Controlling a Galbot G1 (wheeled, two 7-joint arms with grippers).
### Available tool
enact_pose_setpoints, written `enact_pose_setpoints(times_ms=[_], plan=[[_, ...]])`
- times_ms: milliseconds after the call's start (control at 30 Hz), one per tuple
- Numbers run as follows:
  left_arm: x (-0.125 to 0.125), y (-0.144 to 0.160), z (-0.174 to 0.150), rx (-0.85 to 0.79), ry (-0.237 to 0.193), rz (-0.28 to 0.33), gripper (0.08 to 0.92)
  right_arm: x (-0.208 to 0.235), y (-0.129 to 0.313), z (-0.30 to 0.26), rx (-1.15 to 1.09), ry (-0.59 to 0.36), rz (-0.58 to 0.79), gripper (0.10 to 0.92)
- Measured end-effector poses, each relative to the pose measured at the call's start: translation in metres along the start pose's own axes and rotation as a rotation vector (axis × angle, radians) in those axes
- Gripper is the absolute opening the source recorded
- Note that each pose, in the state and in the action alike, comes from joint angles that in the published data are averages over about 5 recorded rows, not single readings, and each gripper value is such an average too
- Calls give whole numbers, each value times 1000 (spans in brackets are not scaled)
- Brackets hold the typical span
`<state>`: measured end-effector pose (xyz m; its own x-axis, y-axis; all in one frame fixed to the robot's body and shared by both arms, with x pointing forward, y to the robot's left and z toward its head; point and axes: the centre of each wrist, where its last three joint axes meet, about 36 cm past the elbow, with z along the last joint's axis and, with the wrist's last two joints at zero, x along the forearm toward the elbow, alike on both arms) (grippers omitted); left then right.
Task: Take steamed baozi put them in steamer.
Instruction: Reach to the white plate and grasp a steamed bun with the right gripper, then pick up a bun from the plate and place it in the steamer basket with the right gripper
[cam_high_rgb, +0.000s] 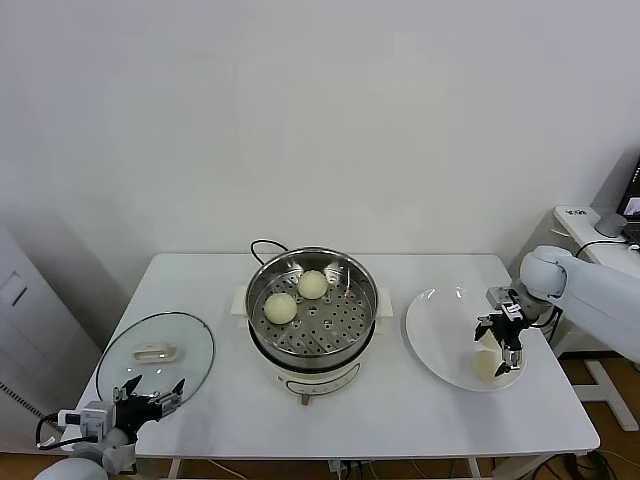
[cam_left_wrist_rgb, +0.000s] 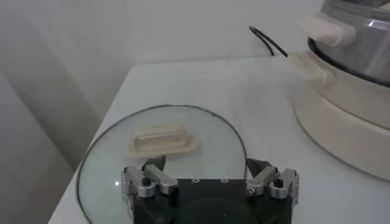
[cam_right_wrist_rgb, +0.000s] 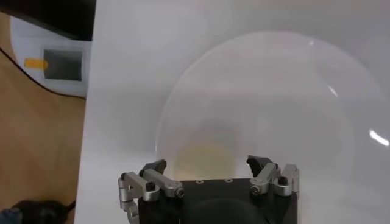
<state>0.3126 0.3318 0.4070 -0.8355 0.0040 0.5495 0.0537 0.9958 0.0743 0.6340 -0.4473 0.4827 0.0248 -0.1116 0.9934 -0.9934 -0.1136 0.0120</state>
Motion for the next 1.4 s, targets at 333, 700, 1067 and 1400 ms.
enact_pose_setpoints(times_ms=[333,700,1067,1400], plan=[[0,1,1,-2,4,-1,823,-17,-1,5,-16,2,-5,721],[1,1,1,-3,3,-2,823,-20,1,11,-42,-2,-18,531],[0,0,-1,-2,-3,0,823,29,-15,-4,1,-25,34,526],[-1,-3,-3,-10,-5,10,823,129,-59,-81,207,-127,201,526]])
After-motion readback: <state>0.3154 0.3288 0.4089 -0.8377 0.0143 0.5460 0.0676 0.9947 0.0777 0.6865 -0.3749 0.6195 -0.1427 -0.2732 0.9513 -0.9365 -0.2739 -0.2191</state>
